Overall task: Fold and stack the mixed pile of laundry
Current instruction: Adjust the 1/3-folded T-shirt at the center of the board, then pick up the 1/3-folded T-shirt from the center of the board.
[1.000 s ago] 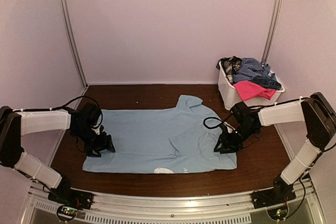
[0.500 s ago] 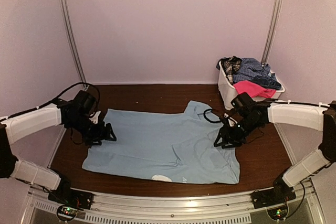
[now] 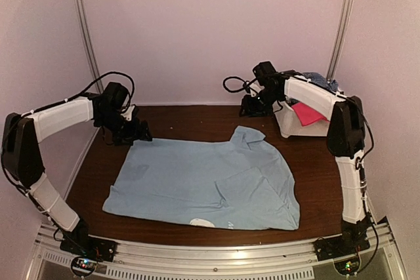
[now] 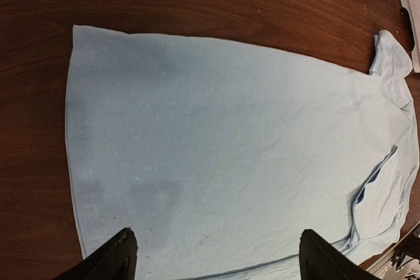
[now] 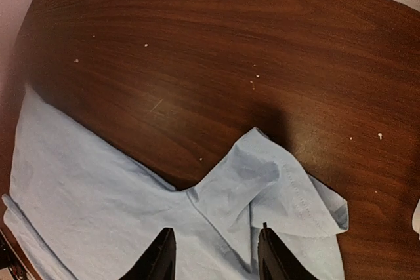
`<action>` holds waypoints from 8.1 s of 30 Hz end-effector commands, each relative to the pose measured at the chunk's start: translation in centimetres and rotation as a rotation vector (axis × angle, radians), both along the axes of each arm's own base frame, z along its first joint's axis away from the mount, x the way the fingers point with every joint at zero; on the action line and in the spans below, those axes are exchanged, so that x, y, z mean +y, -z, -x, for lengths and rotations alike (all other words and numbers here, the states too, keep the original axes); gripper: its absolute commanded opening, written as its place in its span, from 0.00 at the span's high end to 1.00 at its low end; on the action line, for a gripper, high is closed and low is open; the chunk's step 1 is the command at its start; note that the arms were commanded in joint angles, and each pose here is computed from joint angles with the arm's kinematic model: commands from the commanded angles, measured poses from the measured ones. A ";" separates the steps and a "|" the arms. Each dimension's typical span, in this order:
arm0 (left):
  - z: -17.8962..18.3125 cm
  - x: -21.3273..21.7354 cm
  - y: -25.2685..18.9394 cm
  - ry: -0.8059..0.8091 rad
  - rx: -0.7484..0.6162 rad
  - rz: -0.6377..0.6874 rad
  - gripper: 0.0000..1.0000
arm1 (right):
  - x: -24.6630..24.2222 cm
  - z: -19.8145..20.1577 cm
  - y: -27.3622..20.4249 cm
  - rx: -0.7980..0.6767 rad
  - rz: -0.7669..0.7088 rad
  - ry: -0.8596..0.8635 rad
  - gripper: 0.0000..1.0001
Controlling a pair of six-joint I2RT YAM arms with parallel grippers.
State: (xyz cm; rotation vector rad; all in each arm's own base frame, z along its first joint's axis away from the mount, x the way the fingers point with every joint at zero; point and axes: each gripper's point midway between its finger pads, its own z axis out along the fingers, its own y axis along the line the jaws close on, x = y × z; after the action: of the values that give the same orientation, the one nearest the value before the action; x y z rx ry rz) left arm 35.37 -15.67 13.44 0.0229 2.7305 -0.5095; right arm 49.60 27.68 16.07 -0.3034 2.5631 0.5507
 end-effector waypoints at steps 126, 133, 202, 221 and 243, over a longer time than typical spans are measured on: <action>-12.8 12.5 2.1 -0.186 -0.180 -0.125 0.03 | -8.4 -5.6 13.2 0.116 0.239 0.028 0.57; -12.7 12.8 3.6 -0.176 -0.142 -0.150 0.05 | -6.9 -4.8 15.3 0.123 0.298 -0.022 0.60; -13.2 10.0 12.6 0.550 -0.143 -0.100 0.69 | -8.0 -6.9 11.5 0.088 0.179 0.060 1.00; -15.3 9.5 7.3 0.496 -0.251 -0.062 1.00 | -8.4 -8.1 8.3 0.025 0.154 0.086 1.00; -11.8 9.2 5.0 0.504 -0.278 -0.105 1.00 | -9.1 -4.4 4.0 -0.001 0.132 0.059 1.00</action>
State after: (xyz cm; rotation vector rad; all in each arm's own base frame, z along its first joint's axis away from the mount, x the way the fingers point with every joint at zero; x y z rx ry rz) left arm 47.55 -6.41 6.73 0.7546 2.5042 -0.4911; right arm 54.50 18.96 9.28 -0.2589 2.6636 0.3569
